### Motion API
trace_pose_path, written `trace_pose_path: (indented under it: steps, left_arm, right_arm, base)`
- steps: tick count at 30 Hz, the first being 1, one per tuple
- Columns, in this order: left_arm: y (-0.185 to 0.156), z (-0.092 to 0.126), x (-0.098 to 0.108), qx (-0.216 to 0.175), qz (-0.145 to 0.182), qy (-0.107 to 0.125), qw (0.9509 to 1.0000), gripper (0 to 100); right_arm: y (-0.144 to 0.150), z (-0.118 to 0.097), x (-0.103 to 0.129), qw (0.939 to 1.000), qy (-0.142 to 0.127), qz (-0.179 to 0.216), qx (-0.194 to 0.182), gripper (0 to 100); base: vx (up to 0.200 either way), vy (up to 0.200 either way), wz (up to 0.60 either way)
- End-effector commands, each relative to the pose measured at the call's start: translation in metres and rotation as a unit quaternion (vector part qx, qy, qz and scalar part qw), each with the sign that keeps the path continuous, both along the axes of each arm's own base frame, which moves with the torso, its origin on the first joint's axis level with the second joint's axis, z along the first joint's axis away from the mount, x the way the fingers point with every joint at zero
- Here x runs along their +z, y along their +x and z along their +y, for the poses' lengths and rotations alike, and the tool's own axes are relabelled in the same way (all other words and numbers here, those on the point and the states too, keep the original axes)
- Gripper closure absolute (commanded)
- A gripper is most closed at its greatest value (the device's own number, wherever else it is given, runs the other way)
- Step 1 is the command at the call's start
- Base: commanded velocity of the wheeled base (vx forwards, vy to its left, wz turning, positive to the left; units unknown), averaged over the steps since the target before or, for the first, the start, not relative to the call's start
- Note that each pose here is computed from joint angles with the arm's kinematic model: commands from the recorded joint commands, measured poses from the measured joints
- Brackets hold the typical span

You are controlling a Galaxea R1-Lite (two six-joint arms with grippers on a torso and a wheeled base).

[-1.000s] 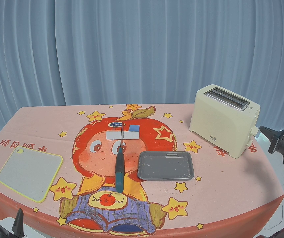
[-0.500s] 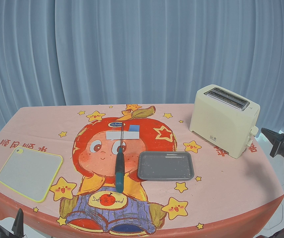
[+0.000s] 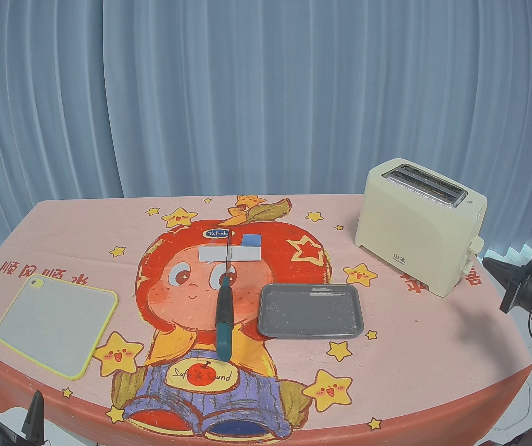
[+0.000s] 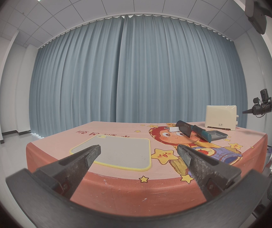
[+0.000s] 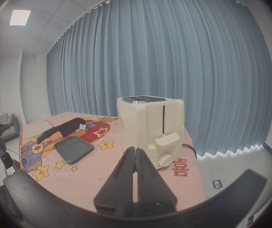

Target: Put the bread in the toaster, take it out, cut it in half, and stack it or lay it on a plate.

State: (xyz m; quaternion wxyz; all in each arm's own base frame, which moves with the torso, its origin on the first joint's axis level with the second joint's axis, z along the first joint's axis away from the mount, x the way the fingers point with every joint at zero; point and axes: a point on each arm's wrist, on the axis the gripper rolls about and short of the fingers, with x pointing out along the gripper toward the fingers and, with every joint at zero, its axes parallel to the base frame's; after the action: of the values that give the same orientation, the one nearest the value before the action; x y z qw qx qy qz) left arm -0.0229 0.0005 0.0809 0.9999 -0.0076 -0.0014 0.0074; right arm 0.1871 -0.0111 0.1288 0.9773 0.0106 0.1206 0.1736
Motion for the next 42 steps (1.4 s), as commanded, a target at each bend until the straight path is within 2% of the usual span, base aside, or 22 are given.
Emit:
trace_pose_path:
  steps: [1, 5, 13, 37, 42]
  left_arm:
    - [0.001, 0.000, -0.005, 0.000, 0.006, 0.000, 1.0000, 0]
    - [0.001, 0.000, -0.005, 0.000, 0.006, 0.000, 1.0000, 0]
    - [0.001, 0.000, -0.005, 0.000, 0.006, 0.000, 1.0000, 0]
    - [0.001, 0.000, -0.005, 0.000, 0.006, 0.000, 1.0000, 0]
    - [0.001, 0.000, -0.005, 0.000, 0.006, 0.000, 1.0000, 0]
  right_arm:
    - [-0.007, 0.004, -0.008, 0.9998, -0.007, 0.014, 0.010, 100]
    - [-0.009, 0.004, -0.009, 0.9996, -0.022, 0.012, 0.014, 100]
    - [-0.016, 0.005, -0.017, 0.9992, -0.022, 0.028, 0.018, 100]
    - [-0.019, 0.008, -0.012, 0.9986, -0.043, 0.005, 0.031, 100]
    - [-0.018, 0.008, -0.014, 0.9986, -0.042, 0.012, 0.029, 100]
  base:
    - [0.000, 0.000, 0.00]
    - [0.000, 0.000, 0.00]
    - [0.000, 0.000, 0.00]
    - [0.000, 0.000, 0.00]
    - [0.000, 0.000, 0.00]
